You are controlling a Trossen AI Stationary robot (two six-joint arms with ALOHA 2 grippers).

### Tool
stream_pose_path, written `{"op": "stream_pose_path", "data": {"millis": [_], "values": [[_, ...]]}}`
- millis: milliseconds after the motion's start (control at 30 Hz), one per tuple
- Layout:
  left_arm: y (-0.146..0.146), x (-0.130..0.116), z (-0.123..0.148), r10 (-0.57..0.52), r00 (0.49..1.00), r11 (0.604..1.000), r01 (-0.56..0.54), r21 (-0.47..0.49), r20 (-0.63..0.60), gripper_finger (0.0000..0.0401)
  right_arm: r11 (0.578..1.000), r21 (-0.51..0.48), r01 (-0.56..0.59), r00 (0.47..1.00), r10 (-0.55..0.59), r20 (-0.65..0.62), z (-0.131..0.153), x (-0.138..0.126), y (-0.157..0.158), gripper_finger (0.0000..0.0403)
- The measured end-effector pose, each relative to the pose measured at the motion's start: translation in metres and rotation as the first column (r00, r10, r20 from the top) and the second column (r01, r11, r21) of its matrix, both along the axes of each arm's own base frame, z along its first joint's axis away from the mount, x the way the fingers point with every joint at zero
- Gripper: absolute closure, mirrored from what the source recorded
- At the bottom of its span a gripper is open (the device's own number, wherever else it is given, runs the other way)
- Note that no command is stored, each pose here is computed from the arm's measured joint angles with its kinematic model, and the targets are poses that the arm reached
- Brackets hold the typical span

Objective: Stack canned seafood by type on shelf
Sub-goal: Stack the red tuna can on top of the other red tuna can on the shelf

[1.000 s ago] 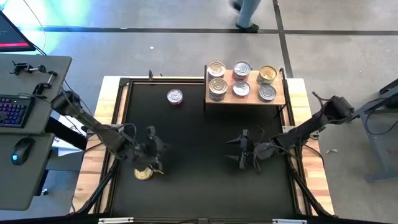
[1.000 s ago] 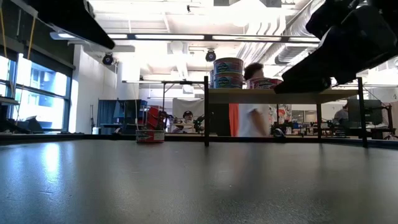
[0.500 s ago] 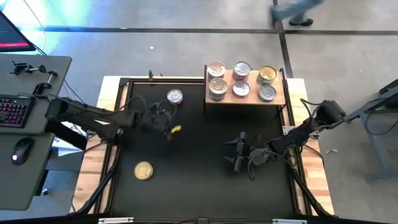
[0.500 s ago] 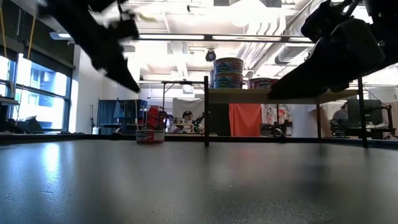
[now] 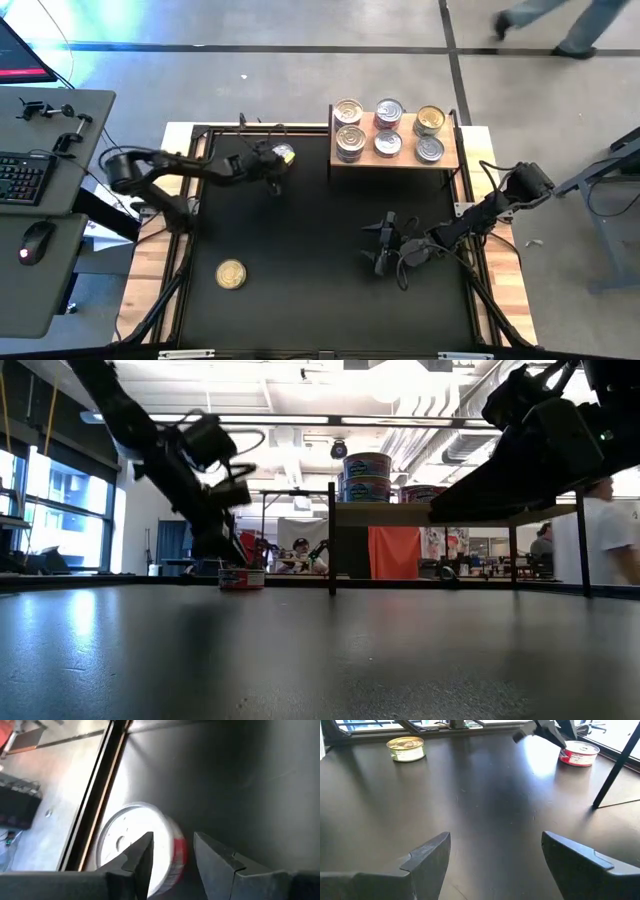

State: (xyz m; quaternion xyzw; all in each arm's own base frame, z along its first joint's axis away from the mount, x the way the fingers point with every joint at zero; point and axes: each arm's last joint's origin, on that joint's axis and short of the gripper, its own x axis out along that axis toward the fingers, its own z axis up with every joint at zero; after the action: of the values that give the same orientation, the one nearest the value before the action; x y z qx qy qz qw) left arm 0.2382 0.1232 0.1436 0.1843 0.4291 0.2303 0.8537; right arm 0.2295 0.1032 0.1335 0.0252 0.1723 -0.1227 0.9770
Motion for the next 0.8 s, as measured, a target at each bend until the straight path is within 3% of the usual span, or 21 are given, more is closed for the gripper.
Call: {"op": "stream_pose_path", "data": {"millis": [233, 367, 500, 800], "values": [[0.027, -0.004, -0.027, 0.031, 0.997, 0.999, -0.032, -0.011, -0.072, 0.0276, 1.0, 0.002, 0.0, 1.0, 0.0, 0.003, 0.0, 0.0, 0.0, 0.01], [0.028, -0.004, -0.033, 0.016, 0.996, 0.999, -0.019, -0.027, -0.088, 0.032, 0.999, -0.021, -0.049, 0.999, 0.049, 0.007, 0.002, 0.001, 0.001, 0.01], [0.021, 0.0, -0.032, -0.033, 0.998, 0.998, 0.029, -0.064, -0.061, 0.039, 0.982, -0.082, -0.171, 0.985, 0.173, 0.018, 0.007, 0.003, 0.005, 0.01], [-0.027, 0.022, -0.032, -0.056, 0.997, 0.977, 0.065, -0.205, 0.05, 0.0399, 0.927, -0.269, -0.262, 0.965, 0.26, -0.042, 0.022, 0.029, 0.015, 0.01]]}}
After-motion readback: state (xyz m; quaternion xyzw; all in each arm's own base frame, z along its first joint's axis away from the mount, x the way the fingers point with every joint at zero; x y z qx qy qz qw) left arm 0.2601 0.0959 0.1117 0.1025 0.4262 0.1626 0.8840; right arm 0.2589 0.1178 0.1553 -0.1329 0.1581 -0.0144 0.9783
